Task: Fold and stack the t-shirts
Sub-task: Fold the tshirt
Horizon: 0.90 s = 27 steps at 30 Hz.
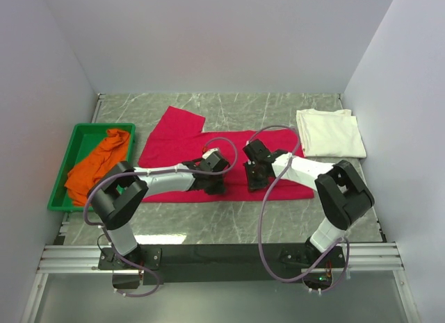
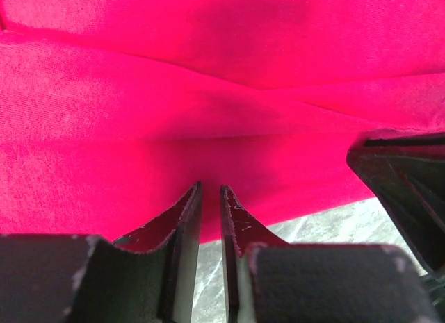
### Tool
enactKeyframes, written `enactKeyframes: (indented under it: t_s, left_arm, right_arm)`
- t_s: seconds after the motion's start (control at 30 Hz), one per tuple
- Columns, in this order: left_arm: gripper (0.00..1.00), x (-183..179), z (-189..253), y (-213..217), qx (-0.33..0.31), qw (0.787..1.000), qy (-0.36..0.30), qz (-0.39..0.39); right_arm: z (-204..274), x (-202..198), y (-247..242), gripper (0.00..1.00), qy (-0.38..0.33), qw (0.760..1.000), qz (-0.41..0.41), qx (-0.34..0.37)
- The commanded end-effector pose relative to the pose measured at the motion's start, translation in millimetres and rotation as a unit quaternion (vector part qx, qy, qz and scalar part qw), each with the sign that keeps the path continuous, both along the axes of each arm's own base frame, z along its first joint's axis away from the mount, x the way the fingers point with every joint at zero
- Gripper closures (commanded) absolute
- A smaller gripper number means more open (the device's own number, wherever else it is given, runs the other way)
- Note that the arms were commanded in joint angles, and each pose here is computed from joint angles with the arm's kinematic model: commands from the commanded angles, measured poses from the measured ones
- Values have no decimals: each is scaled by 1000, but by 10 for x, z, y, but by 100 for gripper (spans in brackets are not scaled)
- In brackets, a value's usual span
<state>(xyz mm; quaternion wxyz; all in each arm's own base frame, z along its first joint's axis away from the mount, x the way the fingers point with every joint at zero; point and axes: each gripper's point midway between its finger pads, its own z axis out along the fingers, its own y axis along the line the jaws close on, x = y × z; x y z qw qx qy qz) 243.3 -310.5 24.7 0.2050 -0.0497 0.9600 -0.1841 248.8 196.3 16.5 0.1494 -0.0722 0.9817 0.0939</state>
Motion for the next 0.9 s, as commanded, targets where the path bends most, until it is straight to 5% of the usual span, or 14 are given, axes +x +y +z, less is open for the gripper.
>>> enactKeyframes:
  t_s: [0.0,0.53,0.87]
  left_arm:
    - [78,-1,61,-108,-13,1000,7,-6]
    - [79,-99,-21,-123,-4,1000,22,-18]
    - [78,-166,33,-199,-14,999,28,-45]
  right_arm:
    - [72,199,-9,75,-21,1000,-16,-5]
    - [553,1348,-524,72,-139,980,-133,-52]
    - [768,955,-819,68,-139,975,-171,-16]
